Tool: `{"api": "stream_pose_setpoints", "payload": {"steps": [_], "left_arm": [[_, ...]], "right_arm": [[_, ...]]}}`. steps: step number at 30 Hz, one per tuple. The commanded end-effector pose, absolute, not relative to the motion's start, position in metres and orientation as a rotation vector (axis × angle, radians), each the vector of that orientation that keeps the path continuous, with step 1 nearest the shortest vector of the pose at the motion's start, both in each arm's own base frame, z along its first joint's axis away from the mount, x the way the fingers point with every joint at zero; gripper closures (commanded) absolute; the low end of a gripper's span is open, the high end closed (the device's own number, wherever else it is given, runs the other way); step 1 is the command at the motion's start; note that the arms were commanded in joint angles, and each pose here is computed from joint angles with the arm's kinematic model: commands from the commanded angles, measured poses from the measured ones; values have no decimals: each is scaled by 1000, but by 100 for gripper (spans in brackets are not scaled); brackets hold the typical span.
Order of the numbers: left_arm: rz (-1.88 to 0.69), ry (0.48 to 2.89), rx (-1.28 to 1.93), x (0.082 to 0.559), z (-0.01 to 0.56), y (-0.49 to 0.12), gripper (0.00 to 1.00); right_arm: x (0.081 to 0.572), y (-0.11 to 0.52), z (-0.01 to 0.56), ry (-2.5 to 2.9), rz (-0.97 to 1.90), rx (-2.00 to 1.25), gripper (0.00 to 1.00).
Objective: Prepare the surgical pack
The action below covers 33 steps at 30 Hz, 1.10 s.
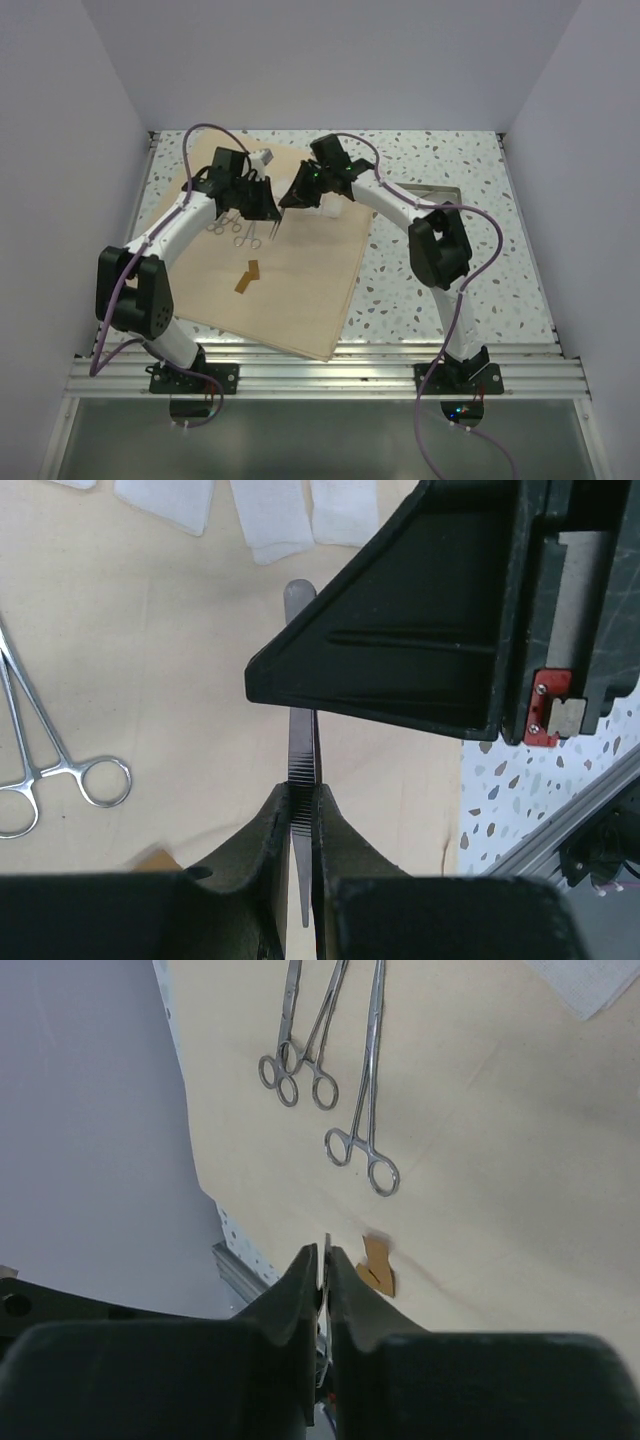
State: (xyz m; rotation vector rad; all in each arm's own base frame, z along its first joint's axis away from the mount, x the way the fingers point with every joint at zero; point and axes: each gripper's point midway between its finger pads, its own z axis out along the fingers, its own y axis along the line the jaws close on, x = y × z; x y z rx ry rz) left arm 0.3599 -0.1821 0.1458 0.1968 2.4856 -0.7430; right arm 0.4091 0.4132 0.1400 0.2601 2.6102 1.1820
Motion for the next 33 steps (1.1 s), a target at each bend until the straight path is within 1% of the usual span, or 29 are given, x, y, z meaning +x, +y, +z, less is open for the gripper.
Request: {"api": "stream_pose_setpoints", "payload": {"steps": [1, 3, 4, 5, 6, 7, 8, 9, 10, 11, 12, 13, 14, 17, 18, 20, 22, 23, 25, 30, 33], "left_arm": [[-740, 2406, 201, 384, 168, -189, 100], [-683, 2405, 167, 396, 173, -179, 79], [-647, 2426, 139, 400, 169, -172, 70], [-617, 2414, 106, 409, 174, -162, 52], [-586, 2434, 79, 411, 170, -155, 45], [-525, 2435, 46, 417, 170, -145, 40], [-450, 2426, -2, 429, 175, -131, 34], [-447, 2441, -5, 427, 172, -131, 34], [-388, 2440, -35, 432, 171, -122, 34], [-363, 2433, -48, 435, 174, -118, 34], [-314, 2442, -70, 437, 169, -111, 34], [-297, 2442, -83, 438, 168, -109, 34], [-282, 2448, -93, 437, 165, -107, 34], [-190, 2462, -147, 437, 154, -94, 36], [-159, 2465, -161, 436, 152, -89, 36], [-62, 2466, -195, 437, 148, -76, 37], [13, 2468, -206, 437, 145, -66, 37], [29, 2467, -204, 438, 144, -64, 37], [57, 2473, -199, 439, 140, -60, 37], [54, 2499, -192, 440, 131, -62, 37], [28, 2521, -163, 439, 125, -66, 37]], "right_arm": [[412, 421, 150, 2586, 1226, 249, 100], [415, 409, 143, 2616, 1169, 310, 100], [418, 402, 139, 2625, 1137, 339, 100], [427, 384, 136, 2624, 1069, 411, 100], [431, 373, 134, 2625, 1028, 457, 100], [432, 358, 124, 2639, 975, 523, 100], [454, 316, 116, 2589, 905, 754, 100], [454, 316, 127, 2571, 919, 748, 100], [452, 297, 112, 2581, 877, 845, 100], [467, 264, 108, 2521, 823, 1008, 100], [470, 244, 114, 2479, 790, 1090, 100], [476, 209, 105, 2439, 735, 1215, 100], [481, 189, 108, 2379, 713, 1315, 100], [485, 108, 107, 2155, 555, 1594, 100], [486, 83, 106, 2076, 487, 1643, 100], [484, 43, 100, 1961, 444, 1770, 100], [485, 31, 88, 1944, 434, 1831, 100], [482, 11, 82, 1924, 394, 1882, 100], [488, 1, 82, 1919, 365, 1890, 100], [491, -1, 65, 1955, 309, 1908, 100], [492, -6, 59, 1971, 270, 1899, 97]]}}
